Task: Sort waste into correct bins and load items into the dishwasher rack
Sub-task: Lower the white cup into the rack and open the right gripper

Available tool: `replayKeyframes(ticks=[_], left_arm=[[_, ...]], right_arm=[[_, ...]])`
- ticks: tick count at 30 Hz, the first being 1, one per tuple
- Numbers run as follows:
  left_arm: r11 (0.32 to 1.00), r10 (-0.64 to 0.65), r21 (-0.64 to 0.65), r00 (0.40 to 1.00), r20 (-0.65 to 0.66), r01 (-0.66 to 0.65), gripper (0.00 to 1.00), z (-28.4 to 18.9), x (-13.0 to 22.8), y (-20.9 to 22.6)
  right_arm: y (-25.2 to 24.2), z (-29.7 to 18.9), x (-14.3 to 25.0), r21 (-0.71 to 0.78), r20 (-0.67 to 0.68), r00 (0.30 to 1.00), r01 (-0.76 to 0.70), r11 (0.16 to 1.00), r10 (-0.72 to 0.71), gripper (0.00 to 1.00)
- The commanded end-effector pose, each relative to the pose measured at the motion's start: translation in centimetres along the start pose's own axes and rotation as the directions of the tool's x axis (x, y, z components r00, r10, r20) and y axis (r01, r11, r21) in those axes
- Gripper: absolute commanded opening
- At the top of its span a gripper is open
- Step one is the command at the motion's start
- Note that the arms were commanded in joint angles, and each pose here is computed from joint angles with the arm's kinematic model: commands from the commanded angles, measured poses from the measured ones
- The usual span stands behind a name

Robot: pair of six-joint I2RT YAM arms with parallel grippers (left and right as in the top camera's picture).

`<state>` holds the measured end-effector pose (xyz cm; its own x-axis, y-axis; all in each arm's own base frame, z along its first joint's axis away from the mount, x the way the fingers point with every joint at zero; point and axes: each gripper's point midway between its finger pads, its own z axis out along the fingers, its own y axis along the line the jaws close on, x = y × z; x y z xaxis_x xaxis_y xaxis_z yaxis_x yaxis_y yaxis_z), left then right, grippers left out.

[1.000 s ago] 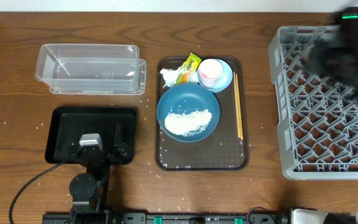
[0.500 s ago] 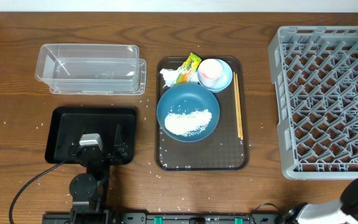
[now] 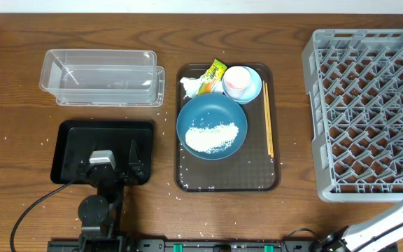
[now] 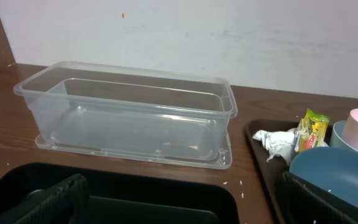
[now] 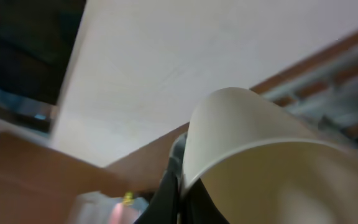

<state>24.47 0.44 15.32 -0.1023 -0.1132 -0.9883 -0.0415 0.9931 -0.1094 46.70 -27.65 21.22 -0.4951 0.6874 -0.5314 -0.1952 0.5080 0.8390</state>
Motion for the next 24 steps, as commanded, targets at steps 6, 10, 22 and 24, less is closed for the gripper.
replayKeyframes(ticks=[6,10,22,24], left_arm=[[0.999,0.014,-0.032,0.999,-0.047,-0.016,0.98,0.1,1.6,0.7],[0.999,0.014,-0.032,0.999,-0.047,-0.016,0.98,0.1,1.6,0.7],[0.999,0.014,-0.032,0.999,-0.047,-0.016,0.98,0.1,1.6,0.7],[0.999,0.014,-0.032,0.999,-0.047,-0.016,0.98,0.1,1.6,0.7]], right_arm=[[-2.0,-1.7,1.2,-0.044,-0.019,0.975,-0.223,0.974,0.222,0.01],[-2.3,-4.0,0.9,-0.059,0.003,0.97,-0.244,0.968,0.244,0.01],[-2.0,-3.9,1.5,-0.096,-0.012,0.987,-0.16,0.982,0.16,0.01],[-2.3,-3.7,1.4,-0.077,-0.006,0.988,-0.151,0.986,0.151,0.01]])
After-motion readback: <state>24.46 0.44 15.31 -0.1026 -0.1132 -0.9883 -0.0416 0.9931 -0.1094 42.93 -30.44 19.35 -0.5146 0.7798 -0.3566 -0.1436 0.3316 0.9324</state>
